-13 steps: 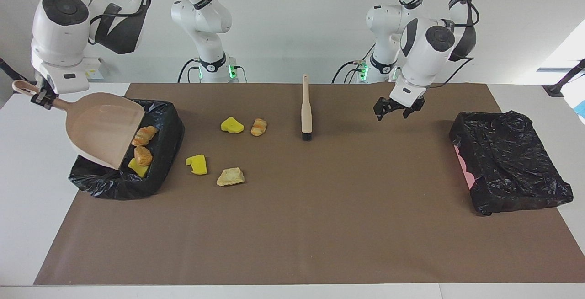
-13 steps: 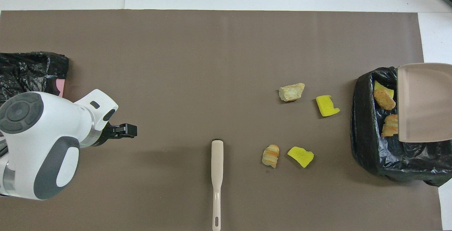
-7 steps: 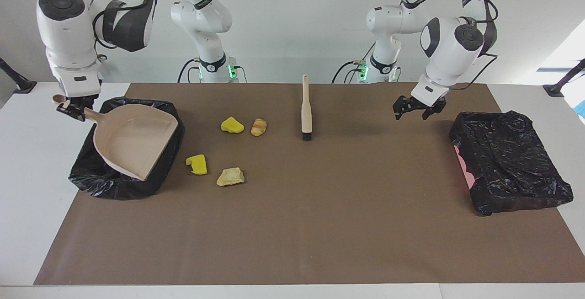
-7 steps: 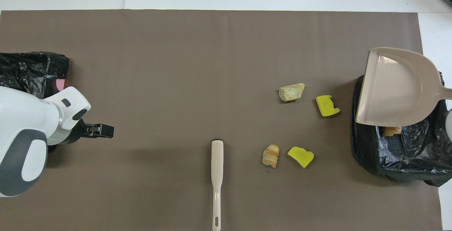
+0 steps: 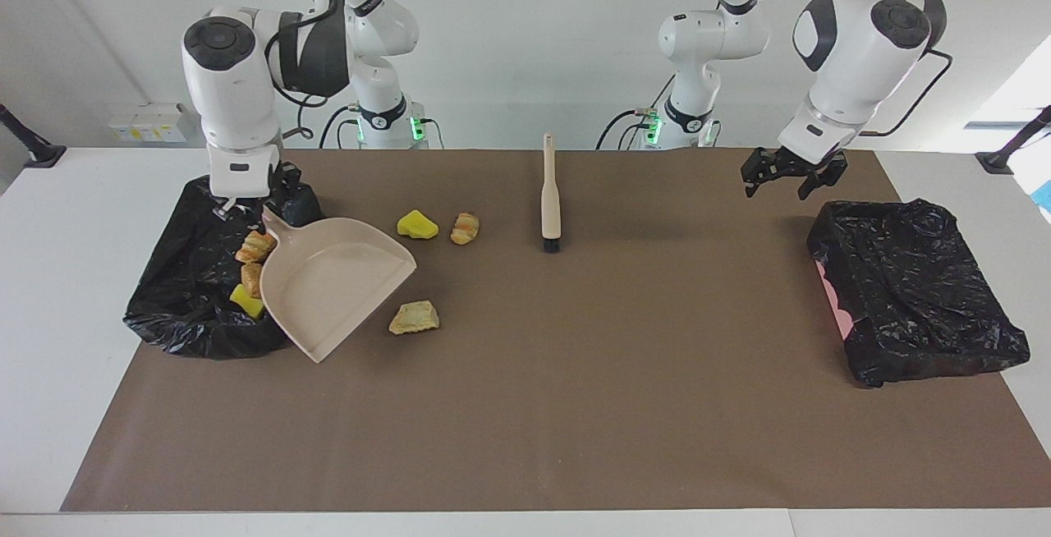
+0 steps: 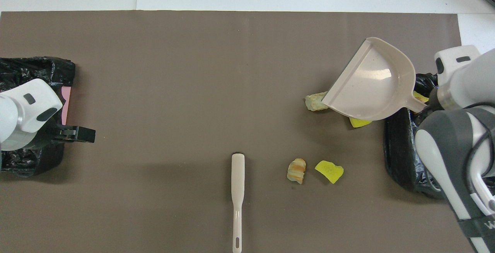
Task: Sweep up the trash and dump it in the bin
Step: 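Bring the dustpan back with the right gripper and set it on the table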
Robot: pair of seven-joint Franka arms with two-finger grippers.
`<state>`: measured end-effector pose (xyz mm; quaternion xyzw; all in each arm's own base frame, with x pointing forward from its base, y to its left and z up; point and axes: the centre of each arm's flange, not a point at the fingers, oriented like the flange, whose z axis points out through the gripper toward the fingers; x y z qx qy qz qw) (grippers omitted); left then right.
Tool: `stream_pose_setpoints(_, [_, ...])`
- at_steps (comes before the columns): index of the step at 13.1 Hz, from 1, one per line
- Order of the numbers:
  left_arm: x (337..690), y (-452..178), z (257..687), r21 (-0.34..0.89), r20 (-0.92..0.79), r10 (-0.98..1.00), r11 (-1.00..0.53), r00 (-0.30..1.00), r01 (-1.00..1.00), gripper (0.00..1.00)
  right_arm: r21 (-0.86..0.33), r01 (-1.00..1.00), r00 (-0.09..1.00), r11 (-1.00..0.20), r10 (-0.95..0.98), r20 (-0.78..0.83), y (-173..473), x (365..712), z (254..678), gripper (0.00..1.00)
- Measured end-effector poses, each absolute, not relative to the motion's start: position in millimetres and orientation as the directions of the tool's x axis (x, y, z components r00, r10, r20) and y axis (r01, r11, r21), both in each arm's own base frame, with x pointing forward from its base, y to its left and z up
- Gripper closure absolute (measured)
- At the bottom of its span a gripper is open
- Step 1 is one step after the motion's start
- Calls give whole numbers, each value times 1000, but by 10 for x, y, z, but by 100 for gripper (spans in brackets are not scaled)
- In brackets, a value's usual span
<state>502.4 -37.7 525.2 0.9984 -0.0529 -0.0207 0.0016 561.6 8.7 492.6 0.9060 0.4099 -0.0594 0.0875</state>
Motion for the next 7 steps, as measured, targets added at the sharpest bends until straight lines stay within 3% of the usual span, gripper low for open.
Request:
stream_pose_setpoints(4, [5172,-353,5683,3,-8,-104,-995,995,-104,0,99,525,849,-846,512,-128,1006,5619,4632,69])
stream_pose_setpoints(7, [5191,-346,5876,-6,23,-104,-995,994,-104,0,98,402,915,-910,395,-80,1524,5630,4496,69])
